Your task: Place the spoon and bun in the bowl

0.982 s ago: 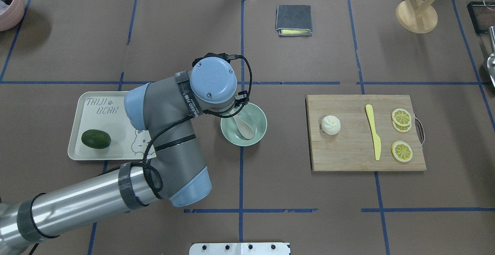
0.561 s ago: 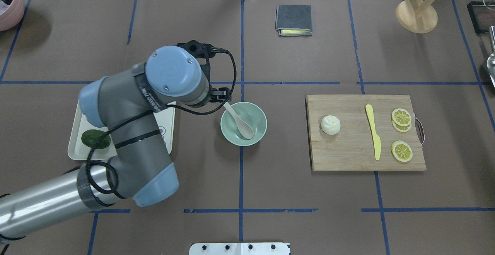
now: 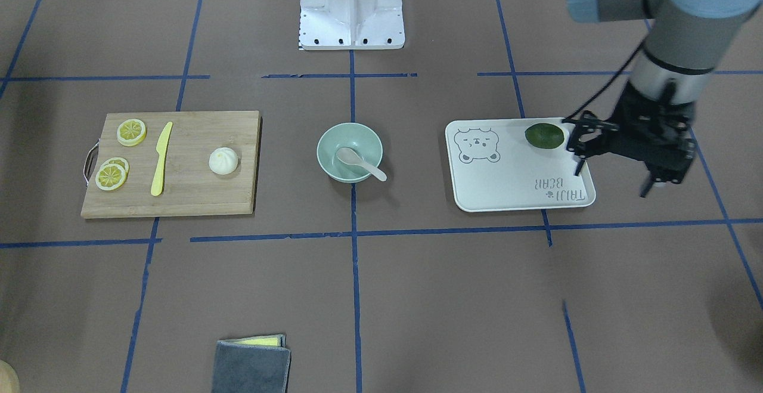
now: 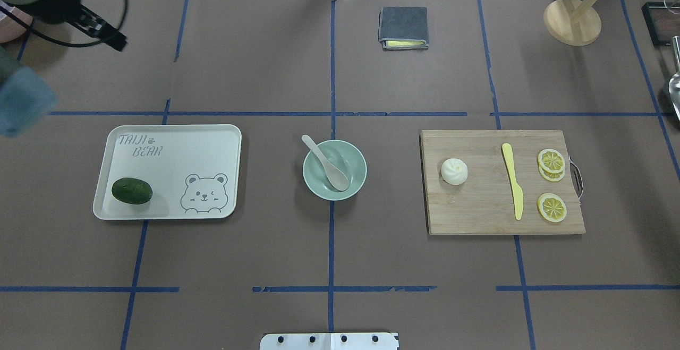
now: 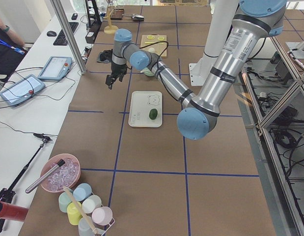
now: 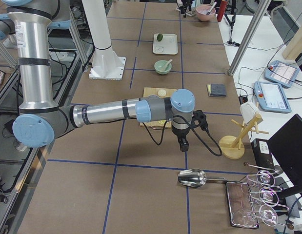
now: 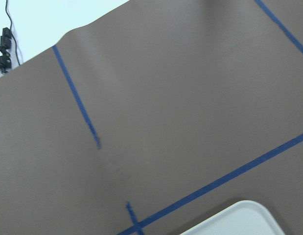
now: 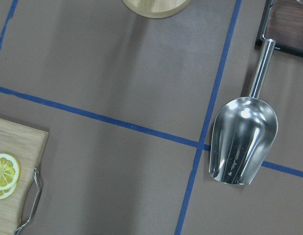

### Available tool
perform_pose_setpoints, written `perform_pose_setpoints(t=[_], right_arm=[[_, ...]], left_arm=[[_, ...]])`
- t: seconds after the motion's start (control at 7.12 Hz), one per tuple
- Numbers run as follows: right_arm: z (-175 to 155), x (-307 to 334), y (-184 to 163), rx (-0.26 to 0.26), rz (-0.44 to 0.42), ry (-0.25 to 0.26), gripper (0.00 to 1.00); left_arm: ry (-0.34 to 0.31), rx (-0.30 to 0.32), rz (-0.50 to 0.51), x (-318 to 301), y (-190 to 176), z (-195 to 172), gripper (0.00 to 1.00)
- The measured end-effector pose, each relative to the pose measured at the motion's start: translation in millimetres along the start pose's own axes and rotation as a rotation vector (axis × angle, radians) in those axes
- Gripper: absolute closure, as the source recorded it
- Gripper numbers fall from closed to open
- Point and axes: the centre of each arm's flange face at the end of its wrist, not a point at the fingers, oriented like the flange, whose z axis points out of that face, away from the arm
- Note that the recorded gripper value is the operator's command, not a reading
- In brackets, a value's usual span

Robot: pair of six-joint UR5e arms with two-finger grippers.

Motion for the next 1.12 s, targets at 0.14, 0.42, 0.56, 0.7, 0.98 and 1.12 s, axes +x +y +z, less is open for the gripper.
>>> perform_pose_setpoints(t=[0.14,0.42,0.56,0.7,0.98,1.12], right_arm=[[-7,-27,-6,0.015,-0.030,-0.005,0.00],[-10,-102,-19,0.028,-0.144,-0.033,0.00],[-6,-139,-23,0.025,-0.154,-0.068,0.00],[-3,-180,-26,0.017,-0.117,-0.107,0.00],[22,-271,-29,-0.027,-0.016,-0.129,0.00],[44,-313,-30,-0.039,0.017,-0.107,0.00]], left_arm=[[-0.004,-0.050,0.001,-75,39,4,0.00],[-0.016,-0.163,-0.029,-197,113,28,0.00],[-0.006,-0.210,-0.081,-243,154,37,0.00],[0.026,-0.224,-0.158,-277,201,37,0.00],[0.164,-0.180,-0.298,-292,286,28,0.00],[0.184,-0.170,-0.314,-286,301,24,0.00]])
